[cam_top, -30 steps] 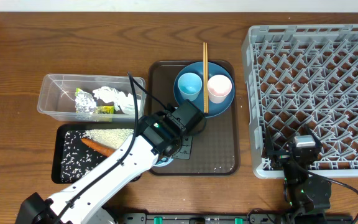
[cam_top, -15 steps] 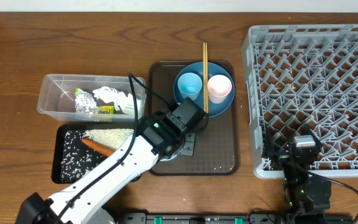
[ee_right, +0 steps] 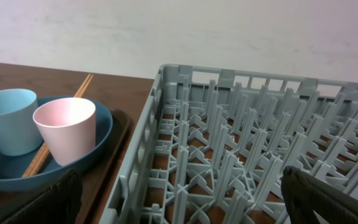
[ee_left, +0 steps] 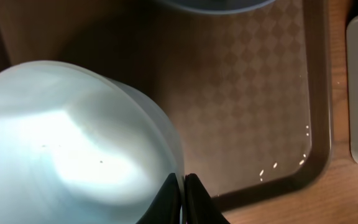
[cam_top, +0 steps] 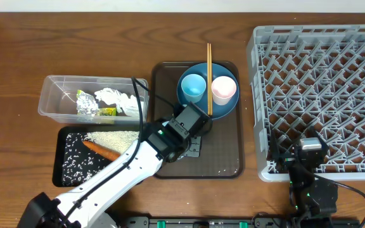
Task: Sort waste into correct bins and load items into the dishwasher rack
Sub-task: 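Carry the empty bowl to the brown tray, set it down, open gripper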
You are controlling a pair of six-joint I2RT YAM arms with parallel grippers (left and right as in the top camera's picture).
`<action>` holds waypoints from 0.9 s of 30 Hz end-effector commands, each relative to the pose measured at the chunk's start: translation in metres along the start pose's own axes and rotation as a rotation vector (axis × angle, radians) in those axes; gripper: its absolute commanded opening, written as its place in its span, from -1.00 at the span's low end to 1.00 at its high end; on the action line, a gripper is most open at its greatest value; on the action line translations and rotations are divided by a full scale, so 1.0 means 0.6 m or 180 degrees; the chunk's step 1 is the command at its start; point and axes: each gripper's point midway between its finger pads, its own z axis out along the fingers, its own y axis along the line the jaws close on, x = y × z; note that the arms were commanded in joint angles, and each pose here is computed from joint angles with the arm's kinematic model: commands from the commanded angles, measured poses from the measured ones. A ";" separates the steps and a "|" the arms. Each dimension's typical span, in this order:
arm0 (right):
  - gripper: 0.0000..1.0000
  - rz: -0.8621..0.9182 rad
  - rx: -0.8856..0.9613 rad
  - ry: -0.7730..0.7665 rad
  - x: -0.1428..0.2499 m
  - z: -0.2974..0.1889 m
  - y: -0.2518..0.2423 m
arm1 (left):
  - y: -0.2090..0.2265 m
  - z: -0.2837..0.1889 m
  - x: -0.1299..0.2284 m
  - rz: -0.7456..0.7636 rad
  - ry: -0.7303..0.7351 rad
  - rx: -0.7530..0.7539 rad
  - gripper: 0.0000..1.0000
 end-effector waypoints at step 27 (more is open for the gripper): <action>0.99 -0.0015 0.0039 0.0013 0.002 0.000 -0.004 | -0.037 0.016 0.022 0.0238 -0.0207 0.0168 0.15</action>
